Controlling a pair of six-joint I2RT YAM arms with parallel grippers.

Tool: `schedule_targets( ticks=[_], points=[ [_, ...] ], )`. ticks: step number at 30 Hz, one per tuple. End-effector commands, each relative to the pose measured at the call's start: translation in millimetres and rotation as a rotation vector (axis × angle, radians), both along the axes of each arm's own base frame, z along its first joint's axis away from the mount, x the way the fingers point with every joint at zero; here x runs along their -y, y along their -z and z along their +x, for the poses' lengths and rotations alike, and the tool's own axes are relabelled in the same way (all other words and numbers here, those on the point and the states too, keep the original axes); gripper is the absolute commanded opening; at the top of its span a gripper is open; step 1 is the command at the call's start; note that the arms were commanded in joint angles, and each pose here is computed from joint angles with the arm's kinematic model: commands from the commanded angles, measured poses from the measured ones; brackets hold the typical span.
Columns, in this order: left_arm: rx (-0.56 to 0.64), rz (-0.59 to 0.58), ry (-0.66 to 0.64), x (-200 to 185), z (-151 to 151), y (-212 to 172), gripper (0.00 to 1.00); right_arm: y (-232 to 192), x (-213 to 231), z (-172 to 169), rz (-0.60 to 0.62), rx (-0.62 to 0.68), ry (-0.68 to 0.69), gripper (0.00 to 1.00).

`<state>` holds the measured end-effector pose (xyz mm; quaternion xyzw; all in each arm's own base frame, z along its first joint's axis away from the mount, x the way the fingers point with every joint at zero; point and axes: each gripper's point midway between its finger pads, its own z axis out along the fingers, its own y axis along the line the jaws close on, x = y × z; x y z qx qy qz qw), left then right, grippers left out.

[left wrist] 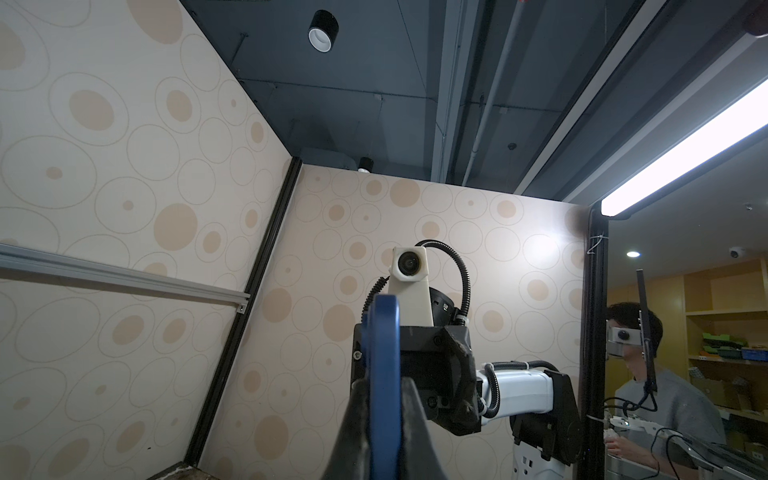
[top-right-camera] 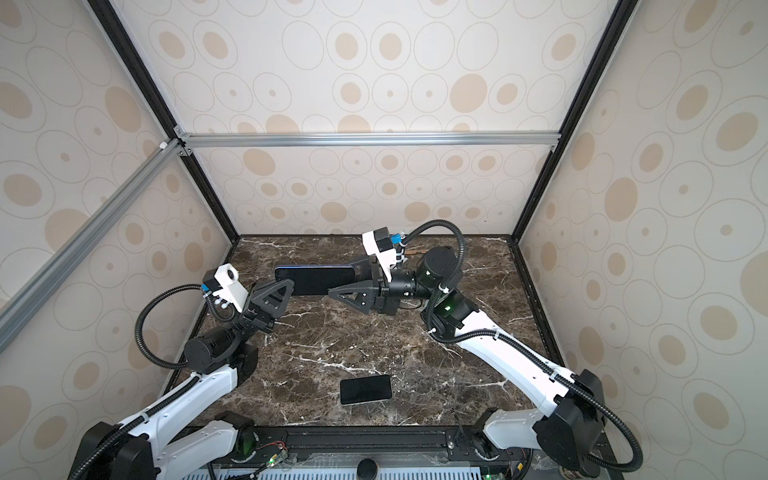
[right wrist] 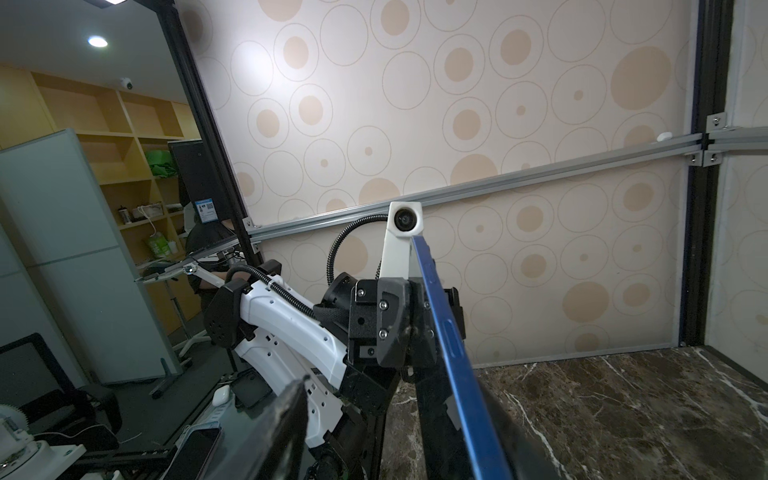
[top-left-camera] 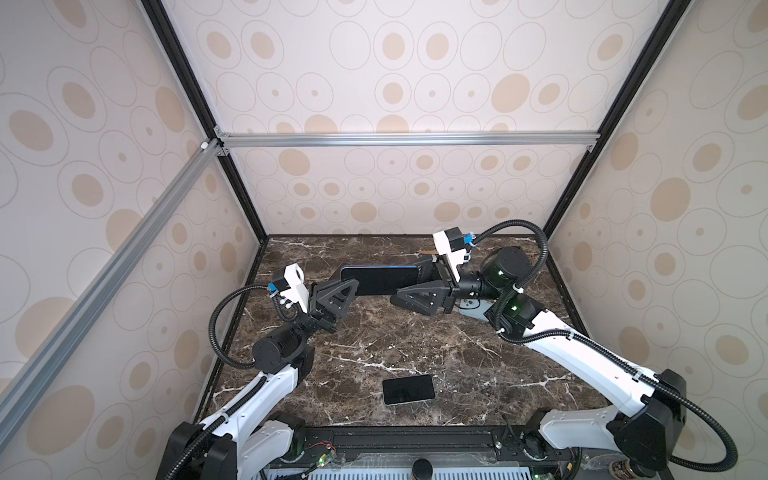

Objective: Put the phone into the phone case

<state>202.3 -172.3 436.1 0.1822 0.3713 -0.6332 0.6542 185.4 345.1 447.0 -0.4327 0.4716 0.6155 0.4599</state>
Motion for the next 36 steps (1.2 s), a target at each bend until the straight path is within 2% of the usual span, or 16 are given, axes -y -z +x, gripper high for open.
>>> schedule_targets(
  ticks=[1,3,12,18,19,21,22,27,32,36],
  points=[
    [0.238,-0.120,-0.051,-24,-39,-33,0.00,-1,2,-17,0.002,0.032,-0.053,0.50],
    [0.230,-0.122,-0.052,-24,-37,-32,0.00,1,2,-17,-0.001,0.031,-0.053,0.44],
    [0.200,-0.126,-0.067,-25,-27,-27,0.00,-8,5,-23,0.018,0.053,-0.062,0.02],
    [0.173,-0.114,-0.067,-22,-17,-22,0.00,-10,13,-27,0.022,0.086,-0.029,0.00],
    [0.178,-0.108,-0.065,-21,-18,-22,0.00,-9,13,-27,0.020,0.091,-0.020,0.04],
    [0.190,-0.102,-0.067,-21,-20,-23,0.00,-3,13,-24,0.002,0.084,0.002,0.40],
    [0.196,-0.100,-0.071,-21,-21,-23,0.00,-2,13,-23,-0.003,0.083,0.008,0.48],
    [0.225,-0.101,-0.088,-23,-27,-25,0.00,4,8,-18,-0.016,0.058,0.002,0.58],
    [0.247,-0.108,-0.086,-25,-35,-29,0.00,10,5,-15,-0.027,0.033,-0.005,0.73],
    [0.259,-0.115,-0.087,-27,-40,-31,0.00,11,3,-13,-0.022,0.017,-0.005,0.74]
  ],
)
